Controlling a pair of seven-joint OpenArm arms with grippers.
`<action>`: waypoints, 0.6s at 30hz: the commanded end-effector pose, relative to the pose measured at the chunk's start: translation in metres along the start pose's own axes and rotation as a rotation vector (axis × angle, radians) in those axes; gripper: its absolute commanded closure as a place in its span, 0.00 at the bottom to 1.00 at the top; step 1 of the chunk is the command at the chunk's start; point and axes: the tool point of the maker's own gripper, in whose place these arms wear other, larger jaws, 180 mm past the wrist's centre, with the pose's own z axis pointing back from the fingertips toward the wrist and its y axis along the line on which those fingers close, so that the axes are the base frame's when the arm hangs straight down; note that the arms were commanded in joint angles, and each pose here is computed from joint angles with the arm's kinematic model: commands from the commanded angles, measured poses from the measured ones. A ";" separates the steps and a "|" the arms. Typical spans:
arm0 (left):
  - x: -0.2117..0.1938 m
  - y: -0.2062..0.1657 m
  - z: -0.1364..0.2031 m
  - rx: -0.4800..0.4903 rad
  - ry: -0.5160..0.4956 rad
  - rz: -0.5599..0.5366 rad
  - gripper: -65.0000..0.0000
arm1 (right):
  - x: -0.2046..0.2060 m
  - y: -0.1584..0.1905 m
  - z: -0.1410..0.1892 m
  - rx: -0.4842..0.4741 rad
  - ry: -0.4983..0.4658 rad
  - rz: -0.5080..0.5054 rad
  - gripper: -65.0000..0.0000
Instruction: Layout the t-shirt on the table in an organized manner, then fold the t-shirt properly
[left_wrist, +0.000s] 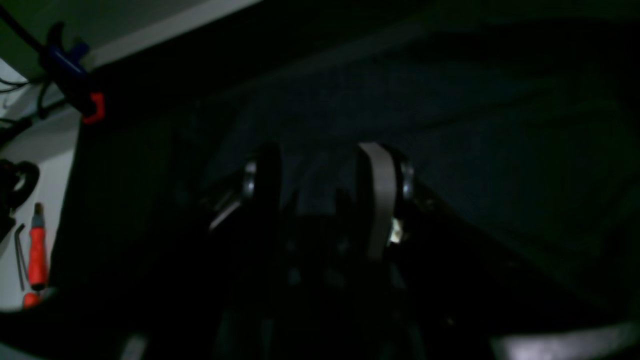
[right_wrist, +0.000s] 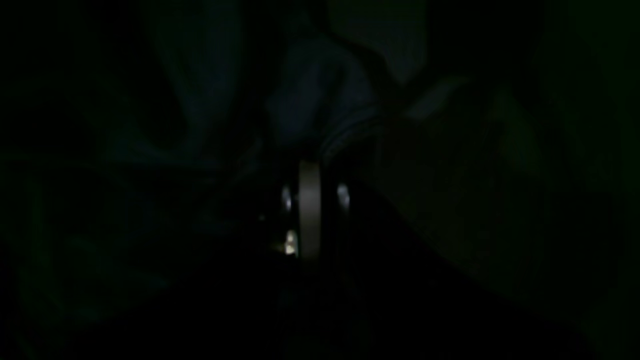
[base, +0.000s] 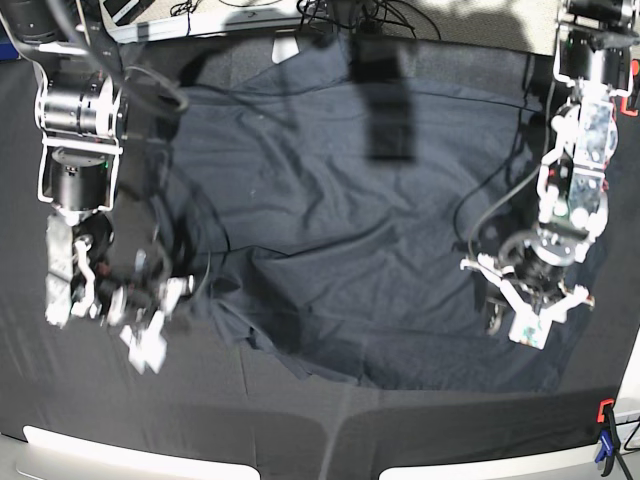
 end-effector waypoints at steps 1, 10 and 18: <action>0.023 0.012 0.000 0.030 -0.069 -0.011 0.66 | 0.035 0.006 0.016 0.004 -0.098 0.060 1.00; 0.022 0.012 0.000 0.029 -0.063 -0.010 0.66 | 0.047 0.139 0.027 0.111 -0.231 0.388 1.00; 0.022 0.012 0.000 0.029 -0.063 -0.011 0.66 | -0.002 0.240 0.003 0.222 -0.162 0.540 1.00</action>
